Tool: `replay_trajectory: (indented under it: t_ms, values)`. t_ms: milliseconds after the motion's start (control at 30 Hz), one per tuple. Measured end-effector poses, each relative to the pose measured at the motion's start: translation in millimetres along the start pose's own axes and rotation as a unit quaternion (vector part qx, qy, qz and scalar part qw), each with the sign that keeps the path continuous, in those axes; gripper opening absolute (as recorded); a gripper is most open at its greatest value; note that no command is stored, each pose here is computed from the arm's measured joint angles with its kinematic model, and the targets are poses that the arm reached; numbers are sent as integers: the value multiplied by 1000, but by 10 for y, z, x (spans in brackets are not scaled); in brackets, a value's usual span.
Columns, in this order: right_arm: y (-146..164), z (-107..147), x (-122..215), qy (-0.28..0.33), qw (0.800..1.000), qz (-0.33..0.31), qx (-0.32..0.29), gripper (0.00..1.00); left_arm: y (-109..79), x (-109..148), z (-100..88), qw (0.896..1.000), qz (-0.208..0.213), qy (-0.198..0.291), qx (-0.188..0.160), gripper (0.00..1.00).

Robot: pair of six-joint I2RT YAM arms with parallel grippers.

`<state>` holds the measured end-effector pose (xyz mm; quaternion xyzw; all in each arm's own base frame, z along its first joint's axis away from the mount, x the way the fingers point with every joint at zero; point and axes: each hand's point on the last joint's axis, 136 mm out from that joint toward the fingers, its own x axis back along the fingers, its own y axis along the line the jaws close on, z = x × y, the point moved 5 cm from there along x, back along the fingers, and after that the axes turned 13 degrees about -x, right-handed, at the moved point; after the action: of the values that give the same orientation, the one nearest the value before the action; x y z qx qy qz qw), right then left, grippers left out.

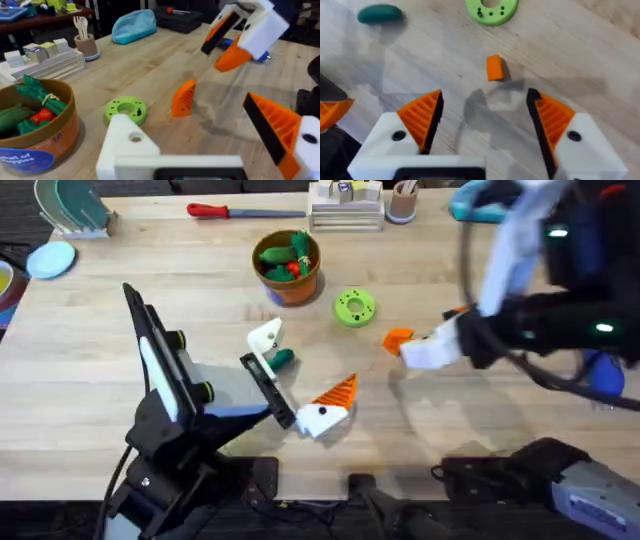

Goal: Pick up the gripper from the table and insert it into the empty holder that is missing its gripper. Then pick up a screw, insert it into the mounting hole, and use the screwdriver to tighten it. Finally, clean up the table by picking up the vegetable and placing it into the bucket.

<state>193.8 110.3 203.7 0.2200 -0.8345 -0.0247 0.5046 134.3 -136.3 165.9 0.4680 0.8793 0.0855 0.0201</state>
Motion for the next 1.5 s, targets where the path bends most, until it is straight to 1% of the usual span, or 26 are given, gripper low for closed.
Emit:
replay_trajectory:
  t_ms: [133, 267, 433, 533, 700, 867, 933, 1000, 1067, 1133, 1433, 1500]
  values:
    - [74, -4, -213, 34, 999, 18, 33, 993, 0, 0, 0, 1000, 0, 0, 9, 993]
    - [26, -10, -425, 64, 996, 35, 43, 994, 0, 0, 0, 1000, 0, 0, 14, 992]
    - [-19, -66, -671, 79, 994, 45, 56, 990, 0, 0, 0, 1000, 0, 0, 14, 994]
    - [-31, -78, -738, 83, 994, 47, 59, 879, 0, 0, 0, 1000, 0, 0, 14, 994]
    - [-53, -88, -741, 81, 993, 56, 64, 721, 1, 0, 0, 1000, 0, 0, 14, 994]
    - [-68, -89, -740, 81, 993, 62, 66, 680, 4, 0, 1, 1000, -2, 0, 14, 994]
    - [-76, -76, -744, 85, 992, 64, 66, 635, 4, 0, 1, 1000, -2, 0, 14, 992]
    - [-89, -53, -774, 94, 991, 67, 65, 555, 5, 0, 1, 1000, -2, 0, 14, 993]
    - [-104, -32, -818, 104, 990, 69, 64, 508, 5, 0, 1, 1000, -2, 0, 14, 993]
    - [-113, -17, -849, 111, 989, 70, 63, 479, 4, 0, 1, 1000, -2, 0, 14, 993]
    - [-107, -63, -866, 100, 991, 69, 64, 486, 4, 0, 1, 1000, -2, 0, 14, 993]
    - [-107, -63, -866, 100, 991, 69, 64, 470, 4, 0, 1, 1000, -2, 0, 14, 993]
